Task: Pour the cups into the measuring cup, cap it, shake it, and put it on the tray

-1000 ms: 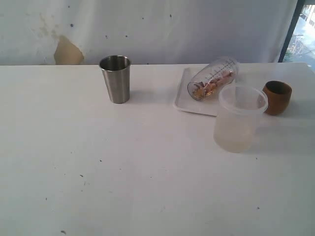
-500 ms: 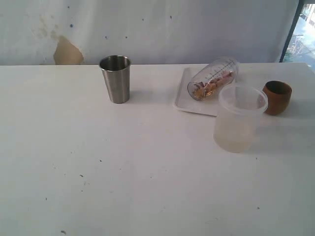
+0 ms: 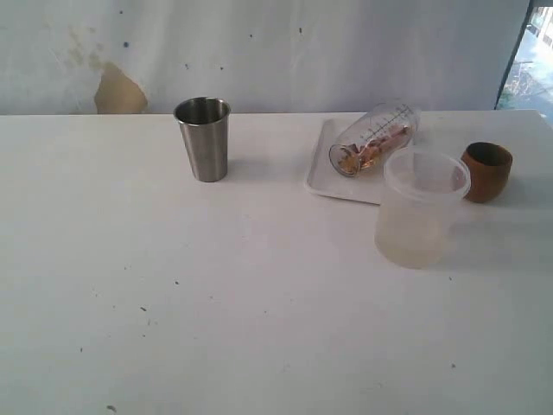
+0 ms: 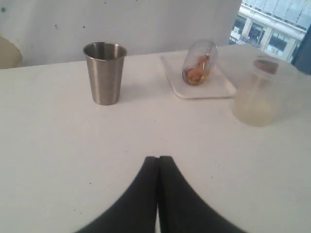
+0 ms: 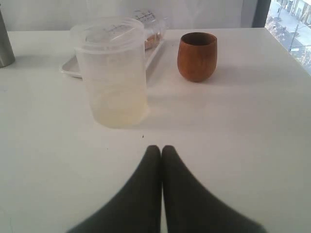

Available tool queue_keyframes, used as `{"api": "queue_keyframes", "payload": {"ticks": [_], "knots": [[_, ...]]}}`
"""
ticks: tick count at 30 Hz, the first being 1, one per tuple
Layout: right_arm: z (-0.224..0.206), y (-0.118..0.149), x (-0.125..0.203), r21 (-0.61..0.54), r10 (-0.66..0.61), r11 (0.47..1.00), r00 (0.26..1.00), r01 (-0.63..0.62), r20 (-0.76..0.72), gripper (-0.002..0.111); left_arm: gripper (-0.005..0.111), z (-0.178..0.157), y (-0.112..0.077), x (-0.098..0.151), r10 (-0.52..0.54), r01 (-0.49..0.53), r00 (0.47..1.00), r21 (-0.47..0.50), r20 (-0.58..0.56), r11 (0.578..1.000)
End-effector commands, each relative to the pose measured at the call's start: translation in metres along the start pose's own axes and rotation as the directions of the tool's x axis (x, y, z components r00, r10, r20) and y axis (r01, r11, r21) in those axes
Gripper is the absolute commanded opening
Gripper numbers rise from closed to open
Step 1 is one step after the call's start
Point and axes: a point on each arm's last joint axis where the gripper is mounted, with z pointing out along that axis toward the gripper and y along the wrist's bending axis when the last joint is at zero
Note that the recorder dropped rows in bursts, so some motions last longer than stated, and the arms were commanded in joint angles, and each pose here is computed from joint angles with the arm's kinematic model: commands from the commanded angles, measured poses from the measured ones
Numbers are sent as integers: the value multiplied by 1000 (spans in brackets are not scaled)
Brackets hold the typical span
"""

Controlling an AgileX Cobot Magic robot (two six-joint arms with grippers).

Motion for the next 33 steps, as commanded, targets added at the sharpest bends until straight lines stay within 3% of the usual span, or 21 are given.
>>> {"api": "queue_keyframes", "payload": {"ticks": [1,4,6,10,19,24,26,33], "knots": [[0,0,0,3,-3,1000,1000,3,9,0,0,-2,-8,-7,129,-134,990,100,56,986],[0,0,0,3,-3,1000,1000,3,9,0,0,-1,-6,-15,108,-124,977,80,184,989],[0,0,0,3,-3,1000,1000,3,9,0,0,-2,0,-18,41,-53,962,36,270,998],[0,0,0,3,-3,1000,1000,3,9,0,0,-3,12,-11,22,1,939,-67,342,998],[0,0,0,3,-3,1000,1000,3,9,0,0,-14,34,34,36,83,932,-309,361,947],[0,0,0,3,-3,1000,1000,3,9,0,0,-17,36,61,46,101,924,-360,379,928],[0,0,0,3,-3,1000,1000,3,9,0,0,-21,36,61,53,111,914,-375,402,920],[0,0,0,3,-3,1000,1000,3,9,0,0,-22,36,78,-4,124,960,-416,278,901]]}}
